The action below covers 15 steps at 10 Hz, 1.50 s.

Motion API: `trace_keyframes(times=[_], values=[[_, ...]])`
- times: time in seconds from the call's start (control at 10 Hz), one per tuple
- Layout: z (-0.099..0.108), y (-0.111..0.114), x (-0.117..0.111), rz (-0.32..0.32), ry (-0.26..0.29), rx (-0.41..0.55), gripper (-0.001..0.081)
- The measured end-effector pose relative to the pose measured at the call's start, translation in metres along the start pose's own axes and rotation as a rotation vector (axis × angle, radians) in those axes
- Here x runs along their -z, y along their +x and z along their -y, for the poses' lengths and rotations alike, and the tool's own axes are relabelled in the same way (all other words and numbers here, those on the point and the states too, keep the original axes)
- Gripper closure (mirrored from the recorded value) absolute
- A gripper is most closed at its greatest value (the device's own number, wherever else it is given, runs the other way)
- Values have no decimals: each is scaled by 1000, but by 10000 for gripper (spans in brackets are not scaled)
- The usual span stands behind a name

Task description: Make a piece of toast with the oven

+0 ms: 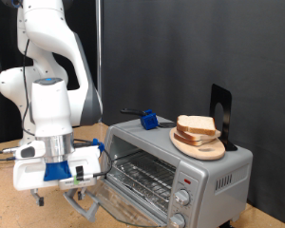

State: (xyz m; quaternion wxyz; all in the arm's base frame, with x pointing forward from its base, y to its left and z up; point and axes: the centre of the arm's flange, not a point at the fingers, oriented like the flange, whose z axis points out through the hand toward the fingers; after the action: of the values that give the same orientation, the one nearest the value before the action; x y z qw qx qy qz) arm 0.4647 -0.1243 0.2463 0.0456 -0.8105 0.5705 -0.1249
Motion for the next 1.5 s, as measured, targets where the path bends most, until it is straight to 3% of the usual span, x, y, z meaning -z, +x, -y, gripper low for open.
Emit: trace_keyframes(times=[0.5, 0.8, 1.0, 1.3, 1.4, 1.5], values=[[-5, 1, -43, -68, -46, -33, 1], [0, 0, -58, -62, -45, -34, 1], [4, -8, -54, 52, -7, 2, 1], [3, -4, -12, 252, 26, 118, 1], [0, -6, 0, 292, 23, 144, 1], [0, -5, -1, 278, 27, 140, 1]])
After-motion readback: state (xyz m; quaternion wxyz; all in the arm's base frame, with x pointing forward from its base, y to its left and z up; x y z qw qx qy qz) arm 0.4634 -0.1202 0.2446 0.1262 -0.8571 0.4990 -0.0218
